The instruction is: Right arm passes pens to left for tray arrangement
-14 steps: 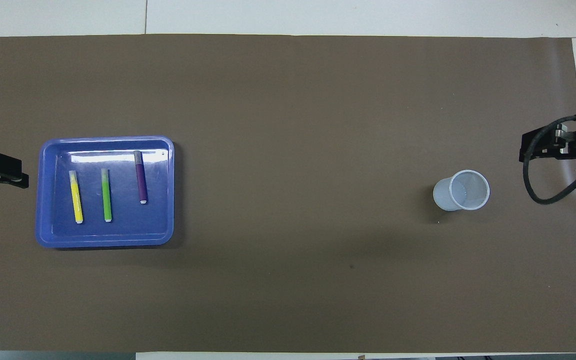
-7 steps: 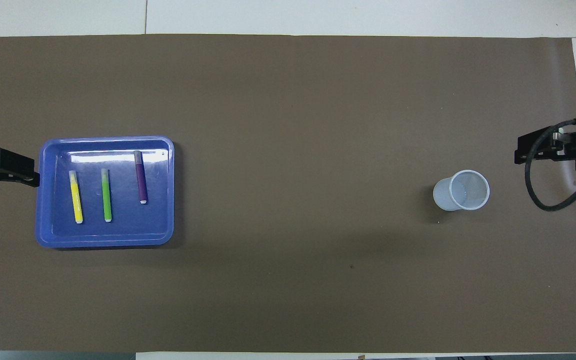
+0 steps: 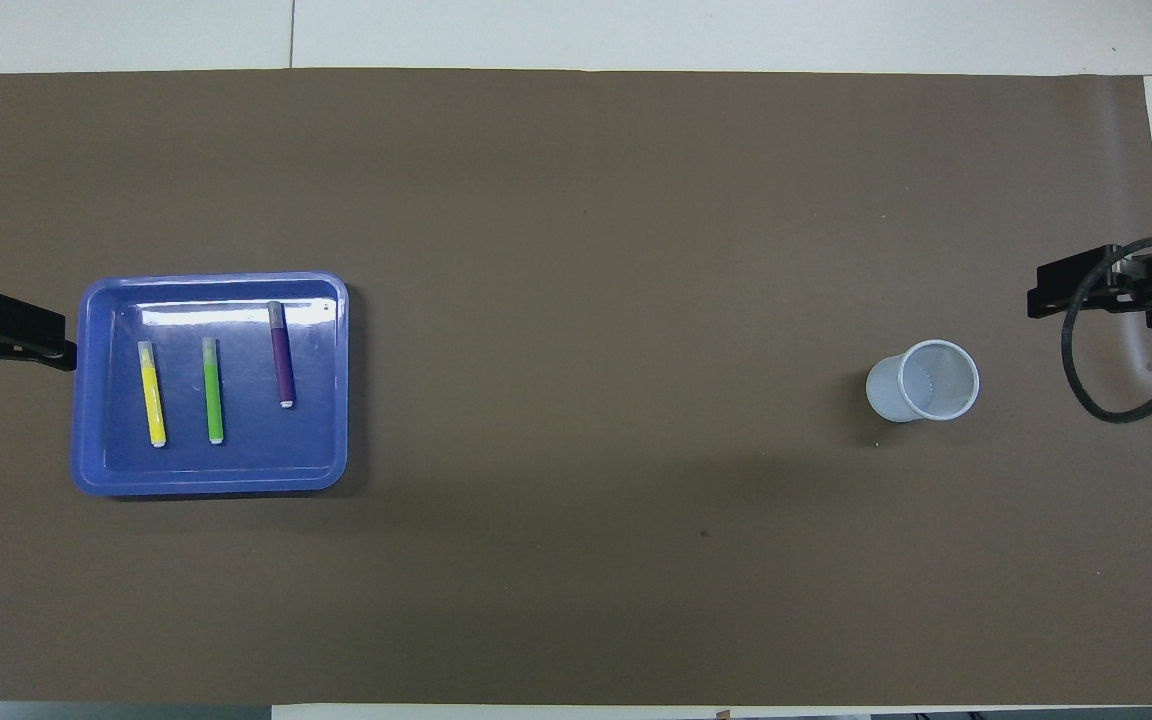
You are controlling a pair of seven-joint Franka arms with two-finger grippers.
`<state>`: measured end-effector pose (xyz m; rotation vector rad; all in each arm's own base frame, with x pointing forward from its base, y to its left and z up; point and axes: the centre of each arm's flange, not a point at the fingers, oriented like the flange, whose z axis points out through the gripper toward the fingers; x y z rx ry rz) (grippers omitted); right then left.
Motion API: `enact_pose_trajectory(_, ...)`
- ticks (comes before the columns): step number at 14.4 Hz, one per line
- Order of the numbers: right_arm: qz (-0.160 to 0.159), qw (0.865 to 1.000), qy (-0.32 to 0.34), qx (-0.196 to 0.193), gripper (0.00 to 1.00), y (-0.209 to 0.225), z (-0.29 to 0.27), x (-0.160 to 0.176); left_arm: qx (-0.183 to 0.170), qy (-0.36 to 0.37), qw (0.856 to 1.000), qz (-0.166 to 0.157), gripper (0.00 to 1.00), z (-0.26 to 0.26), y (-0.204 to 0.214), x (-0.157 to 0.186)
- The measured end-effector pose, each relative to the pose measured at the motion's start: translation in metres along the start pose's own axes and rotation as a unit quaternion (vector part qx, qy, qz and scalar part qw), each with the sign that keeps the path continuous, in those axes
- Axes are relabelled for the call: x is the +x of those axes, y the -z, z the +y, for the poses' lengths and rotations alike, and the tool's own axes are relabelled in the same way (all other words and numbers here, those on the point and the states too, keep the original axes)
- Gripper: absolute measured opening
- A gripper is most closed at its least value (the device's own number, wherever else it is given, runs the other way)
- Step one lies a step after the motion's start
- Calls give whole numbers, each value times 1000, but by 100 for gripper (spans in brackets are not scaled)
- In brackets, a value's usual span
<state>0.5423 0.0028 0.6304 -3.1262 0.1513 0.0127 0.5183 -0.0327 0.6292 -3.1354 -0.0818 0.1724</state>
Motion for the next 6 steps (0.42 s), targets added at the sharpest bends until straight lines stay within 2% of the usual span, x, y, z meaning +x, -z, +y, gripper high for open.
enact_pose_trajectory(6,1,1000,1,-11,100,0,3,0,0,0,1000,0,100,0,0,0)
